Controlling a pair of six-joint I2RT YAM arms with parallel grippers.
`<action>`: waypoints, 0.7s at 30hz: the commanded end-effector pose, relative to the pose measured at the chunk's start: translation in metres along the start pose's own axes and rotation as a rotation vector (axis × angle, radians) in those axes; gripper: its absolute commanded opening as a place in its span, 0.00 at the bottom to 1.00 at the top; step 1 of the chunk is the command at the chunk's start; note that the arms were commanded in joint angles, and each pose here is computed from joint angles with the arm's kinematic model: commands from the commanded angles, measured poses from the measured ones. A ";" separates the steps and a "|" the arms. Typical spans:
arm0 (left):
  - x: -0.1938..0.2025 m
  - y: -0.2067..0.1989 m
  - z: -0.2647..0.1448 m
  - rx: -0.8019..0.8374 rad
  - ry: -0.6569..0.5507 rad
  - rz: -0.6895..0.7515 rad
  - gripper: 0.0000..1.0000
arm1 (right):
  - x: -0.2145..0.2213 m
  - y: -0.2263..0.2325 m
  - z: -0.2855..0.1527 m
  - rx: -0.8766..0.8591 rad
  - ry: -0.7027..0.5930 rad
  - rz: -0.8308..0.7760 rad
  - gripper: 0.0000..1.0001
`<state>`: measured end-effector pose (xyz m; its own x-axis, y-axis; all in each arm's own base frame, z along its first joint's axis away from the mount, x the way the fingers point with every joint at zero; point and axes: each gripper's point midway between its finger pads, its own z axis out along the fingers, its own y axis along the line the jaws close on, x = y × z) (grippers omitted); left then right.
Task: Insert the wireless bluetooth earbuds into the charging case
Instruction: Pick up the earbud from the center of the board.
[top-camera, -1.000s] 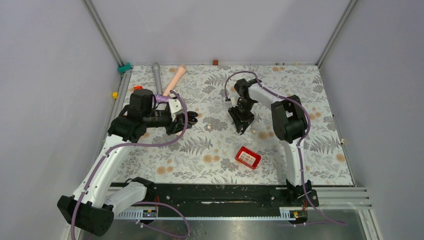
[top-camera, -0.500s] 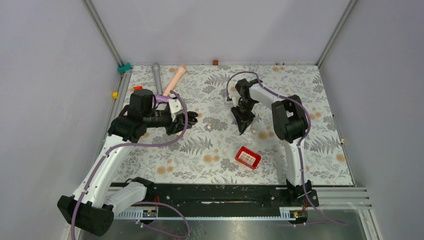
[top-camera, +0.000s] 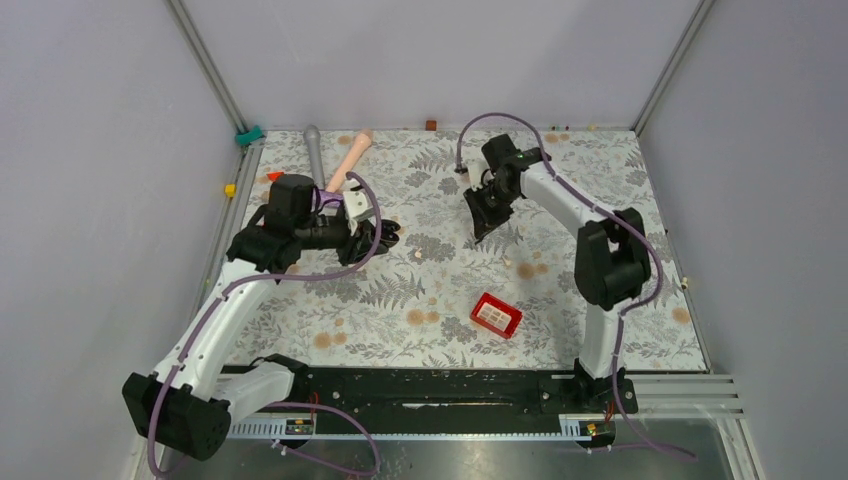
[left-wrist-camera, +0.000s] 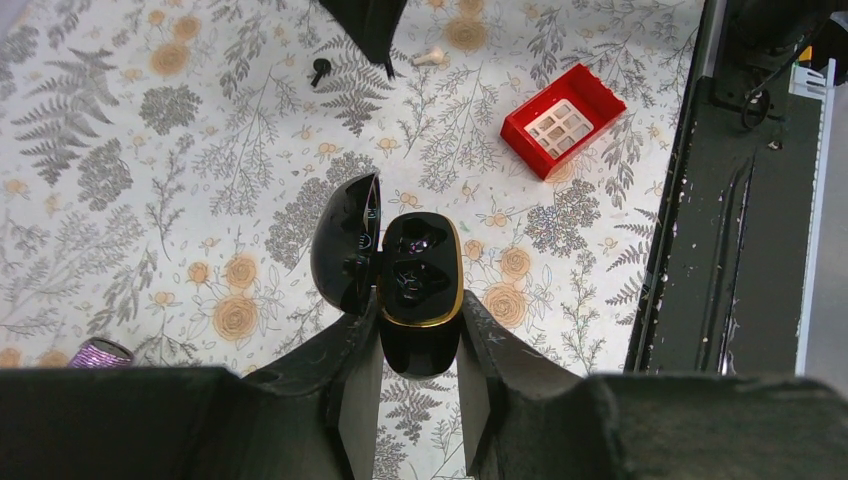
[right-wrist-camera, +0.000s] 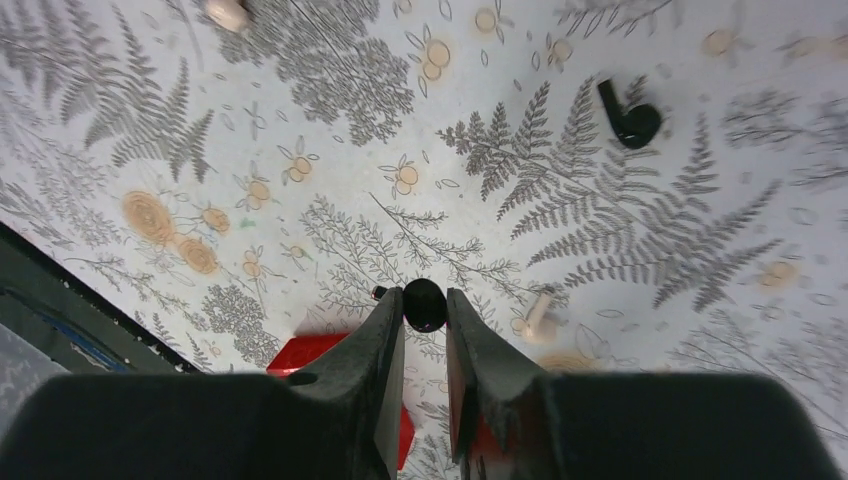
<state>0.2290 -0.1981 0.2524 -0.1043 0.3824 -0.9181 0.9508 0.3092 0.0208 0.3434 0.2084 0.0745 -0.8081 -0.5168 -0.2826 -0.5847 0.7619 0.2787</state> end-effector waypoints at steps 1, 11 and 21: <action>-0.010 0.013 0.012 -0.027 -0.025 -0.020 0.00 | -0.035 0.015 -0.058 0.044 -0.227 -0.155 0.18; -0.005 0.019 0.044 0.007 0.047 -0.048 0.00 | -0.059 0.059 -0.147 0.322 -0.529 -0.481 0.20; -0.020 -0.008 0.065 0.238 0.010 -0.130 0.00 | -0.059 0.120 -0.186 0.289 -0.710 -0.609 0.22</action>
<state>0.2565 -0.2462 0.2175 -0.2623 0.4284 -0.8647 0.9517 0.2633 -0.1583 0.3142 0.2469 0.2806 -0.1708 -0.5960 -0.7846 -0.7781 0.5701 -0.2636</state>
